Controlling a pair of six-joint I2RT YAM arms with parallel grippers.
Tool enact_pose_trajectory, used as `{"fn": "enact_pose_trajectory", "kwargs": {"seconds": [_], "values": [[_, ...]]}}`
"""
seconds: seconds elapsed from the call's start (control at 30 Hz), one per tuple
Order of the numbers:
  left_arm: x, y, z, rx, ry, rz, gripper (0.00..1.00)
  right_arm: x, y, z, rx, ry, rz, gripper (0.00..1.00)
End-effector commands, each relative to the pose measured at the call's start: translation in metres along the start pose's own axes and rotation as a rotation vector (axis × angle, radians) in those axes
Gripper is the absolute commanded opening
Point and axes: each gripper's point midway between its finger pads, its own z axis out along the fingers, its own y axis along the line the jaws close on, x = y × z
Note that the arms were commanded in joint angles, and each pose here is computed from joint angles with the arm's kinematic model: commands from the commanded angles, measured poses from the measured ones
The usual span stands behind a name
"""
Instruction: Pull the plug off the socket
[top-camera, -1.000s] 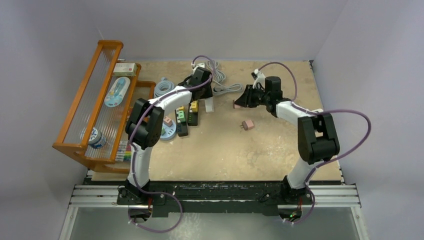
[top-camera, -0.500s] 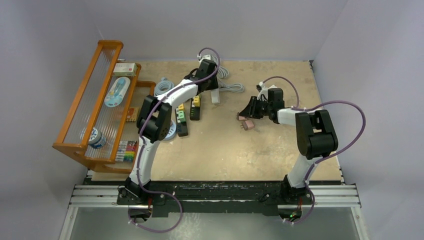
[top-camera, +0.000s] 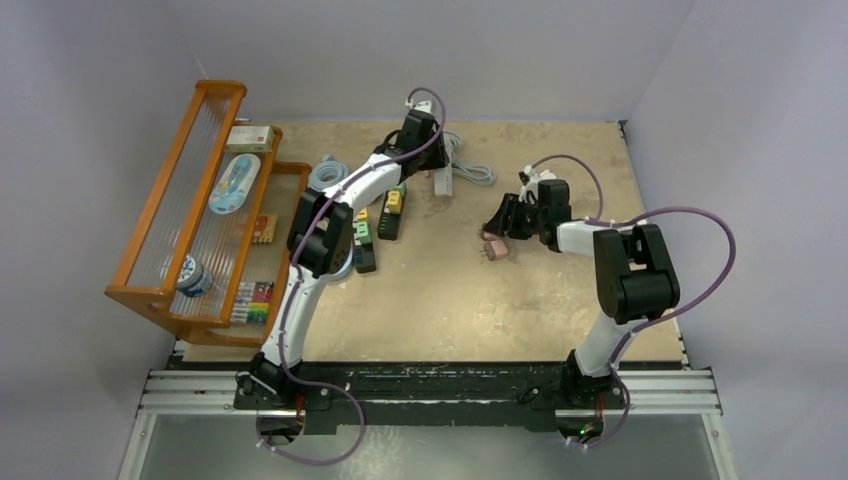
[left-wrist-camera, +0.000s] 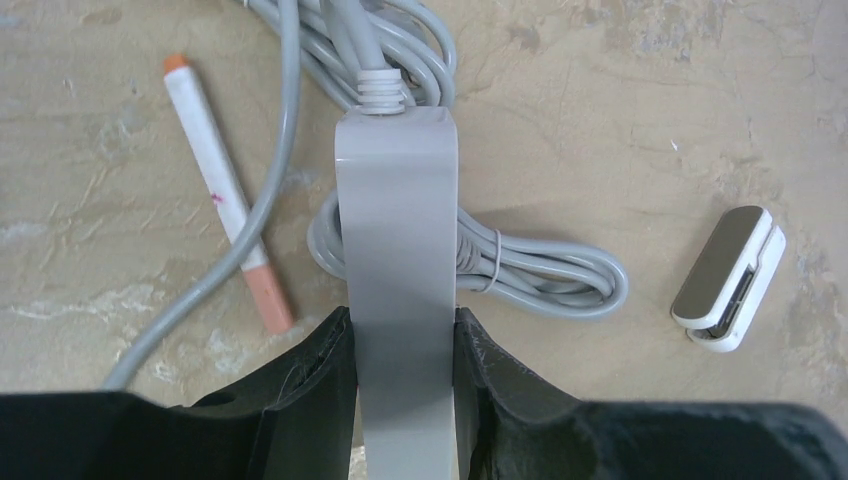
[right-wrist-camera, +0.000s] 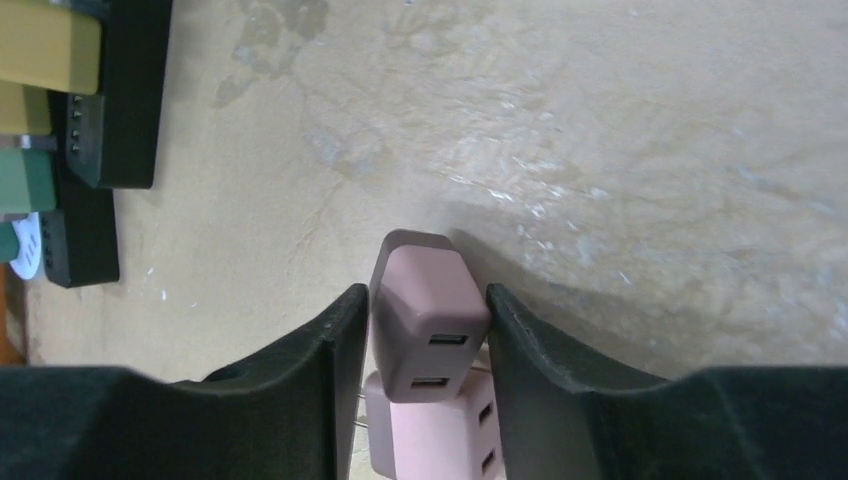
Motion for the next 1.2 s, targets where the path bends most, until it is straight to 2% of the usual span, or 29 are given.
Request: {"fn": "enact_pose_trajectory", "kwargs": {"seconds": [0.0,0.03,0.13,0.17,0.2,0.27,0.3,0.47,0.63,0.77,0.93,1.17], "values": [[-0.038,0.003,0.000,0.026,-0.071,0.085,0.07,-0.006,-0.015,-0.012,0.102,-0.047,-0.020,0.57],[-0.043,0.007,0.000,0.026,-0.078,0.092,0.12,-0.006,-0.015,-0.011,0.100,-0.049,-0.021,0.62],[-0.053,0.017,-0.003,0.032,-0.077,0.104,0.38,-0.011,-0.015,-0.009,0.102,-0.054,-0.027,0.72],[-0.067,0.022,-0.012,0.047,-0.088,0.108,0.55,-0.024,-0.013,-0.011,0.109,-0.083,-0.047,0.87],[-0.072,0.023,-0.016,0.057,-0.092,0.114,0.62,-0.031,-0.011,-0.012,0.112,-0.104,-0.058,0.98],[-0.086,0.023,-0.029,0.080,-0.106,0.116,0.78,-0.046,-0.008,-0.016,0.116,-0.149,-0.078,0.99],[-0.094,0.021,-0.038,0.092,-0.119,0.121,0.80,-0.053,-0.005,-0.018,0.112,-0.170,-0.087,0.99],[-0.149,0.012,-0.091,0.108,-0.231,0.126,0.85,-0.095,0.019,-0.032,0.073,-0.295,-0.133,0.99],[-0.206,0.010,-0.164,0.146,-0.384,0.055,0.86,-0.136,0.052,-0.043,0.088,-0.399,-0.225,0.99],[-0.231,0.041,-0.223,0.073,-0.522,-0.023,0.87,-0.152,0.101,-0.035,0.092,-0.456,-0.341,0.99],[-0.221,0.107,-0.269,-0.102,-0.595,-0.097,0.88,-0.156,0.158,0.001,-0.007,-0.433,-0.402,0.99],[-0.185,0.144,-0.299,-0.259,-0.563,-0.105,0.89,-0.137,0.221,0.050,-0.065,-0.357,-0.489,0.99]]}}
